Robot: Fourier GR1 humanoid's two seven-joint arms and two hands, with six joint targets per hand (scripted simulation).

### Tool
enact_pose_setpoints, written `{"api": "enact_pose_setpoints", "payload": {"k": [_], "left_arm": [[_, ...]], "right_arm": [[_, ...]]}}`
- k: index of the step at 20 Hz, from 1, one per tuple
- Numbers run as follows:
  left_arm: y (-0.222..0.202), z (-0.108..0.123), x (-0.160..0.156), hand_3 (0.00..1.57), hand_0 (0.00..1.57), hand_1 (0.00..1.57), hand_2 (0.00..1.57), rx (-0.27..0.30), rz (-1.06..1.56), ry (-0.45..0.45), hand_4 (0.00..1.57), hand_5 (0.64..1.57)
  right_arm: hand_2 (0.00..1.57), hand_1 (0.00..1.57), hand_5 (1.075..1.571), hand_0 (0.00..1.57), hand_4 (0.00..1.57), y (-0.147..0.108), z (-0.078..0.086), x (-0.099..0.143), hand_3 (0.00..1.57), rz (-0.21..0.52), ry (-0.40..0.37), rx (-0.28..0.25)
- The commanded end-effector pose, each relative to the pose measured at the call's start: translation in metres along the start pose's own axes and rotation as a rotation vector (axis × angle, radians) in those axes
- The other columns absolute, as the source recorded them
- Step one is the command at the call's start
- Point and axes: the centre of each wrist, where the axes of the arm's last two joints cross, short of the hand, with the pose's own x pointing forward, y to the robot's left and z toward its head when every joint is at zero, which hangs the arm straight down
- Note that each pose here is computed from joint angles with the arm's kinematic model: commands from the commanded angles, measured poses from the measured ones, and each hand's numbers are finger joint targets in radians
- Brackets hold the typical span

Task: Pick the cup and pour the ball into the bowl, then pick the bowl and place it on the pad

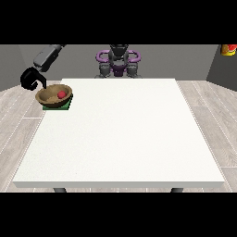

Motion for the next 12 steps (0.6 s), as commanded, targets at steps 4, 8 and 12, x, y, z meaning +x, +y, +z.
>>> {"api": "enact_pose_setpoints", "payload": {"k": [4,8,12], "left_arm": [[0.02,0.011,0.0,0.0,0.0,0.0,0.0,-0.014,-0.002,0.006,1.19,1.562],[0.025,0.015,-0.006,0.0,0.0,0.0,0.0,0.019,-0.018,-0.039,1.19,1.564],[0.012,0.008,0.002,0.0,0.0,0.0,0.0,-0.016,-0.027,-0.047,1.19,1.566]], "right_arm": [[1.39,1.46,1.539,1.46,0.0,0.004,-0.001,0.0,0.8,-0.049,-0.022,-0.046],[1.38,1.45,1.54,1.45,0.0,0.029,-0.002,0.004,0.75,-0.098,-0.047,-0.019],[1.35,1.26,1.529,1.26,0.11,0.009,-0.005,0.013,0.91,-0.064,-0.111,-0.079]]}}
